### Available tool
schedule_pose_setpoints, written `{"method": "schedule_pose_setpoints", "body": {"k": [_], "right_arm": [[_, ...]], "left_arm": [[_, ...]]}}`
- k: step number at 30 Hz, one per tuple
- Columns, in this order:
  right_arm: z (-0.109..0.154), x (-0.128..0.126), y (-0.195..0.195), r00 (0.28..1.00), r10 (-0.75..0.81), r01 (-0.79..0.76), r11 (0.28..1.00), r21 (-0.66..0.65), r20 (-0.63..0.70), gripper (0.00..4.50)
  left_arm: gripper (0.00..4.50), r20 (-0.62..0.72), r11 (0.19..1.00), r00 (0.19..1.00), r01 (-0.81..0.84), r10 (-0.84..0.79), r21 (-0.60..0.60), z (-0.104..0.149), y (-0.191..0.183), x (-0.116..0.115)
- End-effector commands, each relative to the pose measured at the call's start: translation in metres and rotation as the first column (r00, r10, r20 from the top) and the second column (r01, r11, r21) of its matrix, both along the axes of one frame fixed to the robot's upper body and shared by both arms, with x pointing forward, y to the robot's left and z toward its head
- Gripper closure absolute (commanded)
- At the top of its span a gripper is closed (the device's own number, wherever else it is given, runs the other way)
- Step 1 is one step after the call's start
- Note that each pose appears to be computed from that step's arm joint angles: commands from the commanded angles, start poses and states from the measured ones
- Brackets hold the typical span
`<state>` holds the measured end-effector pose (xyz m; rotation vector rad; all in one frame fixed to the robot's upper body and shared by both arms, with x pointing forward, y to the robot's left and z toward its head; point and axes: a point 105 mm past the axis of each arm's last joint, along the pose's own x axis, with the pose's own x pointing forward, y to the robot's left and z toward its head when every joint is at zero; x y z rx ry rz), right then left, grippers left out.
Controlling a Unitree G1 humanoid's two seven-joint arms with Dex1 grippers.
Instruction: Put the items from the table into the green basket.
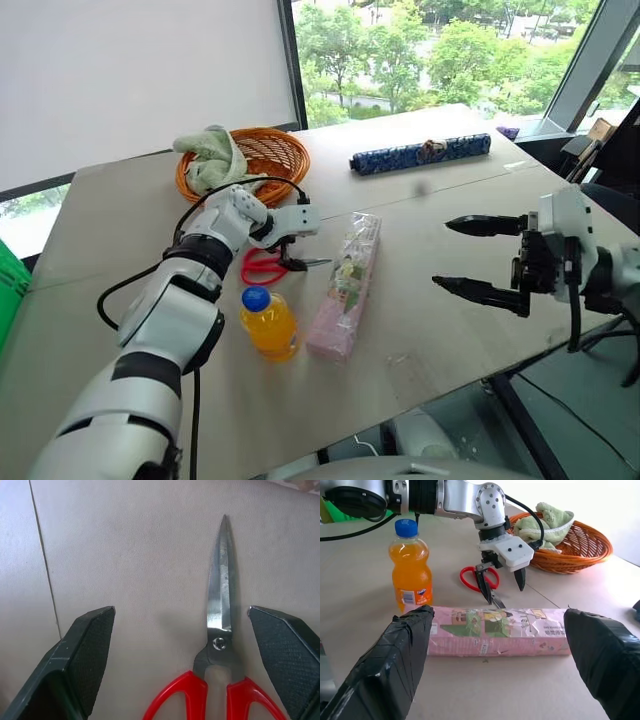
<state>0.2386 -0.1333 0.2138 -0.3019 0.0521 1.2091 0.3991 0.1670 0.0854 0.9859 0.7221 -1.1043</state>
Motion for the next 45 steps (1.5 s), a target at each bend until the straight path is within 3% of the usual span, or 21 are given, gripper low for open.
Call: {"method": "schedule_pose_setpoints", "body": {"k": [1, 11, 14, 20, 22, 27, 32, 36, 40, 45], "right_arm": [[0.015, 0.002, -0.001, 0.999, 0.023, -0.023, 1.000, -0.013, 0.039, 0.00], [0.036, 0.019, 0.005, 0.998, 0.055, -0.054, 0.997, -0.058, 0.020, 0.00], [0.039, 0.020, 0.008, 0.997, 0.076, -0.074, 0.995, -0.061, 0.027, 0.00], [0.040, 0.017, 0.012, 0.995, 0.095, -0.093, 0.994, -0.060, 0.028, 0.00], [0.040, 0.016, 0.013, 0.995, 0.096, -0.095, 0.994, -0.057, 0.029, 0.00], [0.037, 0.013, 0.016, 0.994, 0.102, -0.101, 0.994, -0.050, 0.024, 0.00], [0.037, 0.012, 0.021, 0.993, 0.113, -0.112, 0.993, -0.029, 0.027, 0.00], [0.036, 0.015, 0.027, 0.990, 0.135, -0.135, 0.991, -0.015, 0.028, 0.00], [0.037, 0.018, 0.030, 0.987, 0.160, -0.160, 0.987, -0.001, 0.027, 0.00], [0.036, 0.023, 0.036, 0.981, 0.192, -0.193, 0.981, 0.008, 0.023, 0.00]], "left_arm": [[0.10, -0.031, 0.997, 0.999, -0.021, 0.023, 0.075, -0.010, 0.015, -0.004], [0.10, -0.134, 0.996, 0.991, -0.017, 0.029, 0.088, -0.016, 0.026, -0.020], [0.81, -0.177, 0.995, 0.984, -0.006, 0.025, 0.103, -0.024, 0.029, -0.027], [3.68, -0.195, 0.988, 0.981, 0.009, 0.021, 0.154, -0.038, 0.039, -0.036], [4.41, -0.182, 0.989, 0.983, -0.003, 0.029, 0.146, -0.038, 0.041, -0.036], [4.41, -0.104, 0.994, 0.989, -0.106, 0.105, -0.001, -0.015, 0.046, -0.031], [4.41, 0.020, 0.925, 0.934, -0.350, 0.357, -0.150, 0.025, 0.092, -0.033], [4.41, 0.137, 0.766, 0.754, -0.625, 0.642, -0.148, 0.038, 0.157, -0.041], [4.41, 0.226, 0.607, 0.573, -0.785, 0.788, -0.123, 0.045, 0.209, -0.057], [4.41, 0.231, 0.514, 0.474, -0.843, 0.850, -0.162, 0.040, 0.241, -0.064]]}}
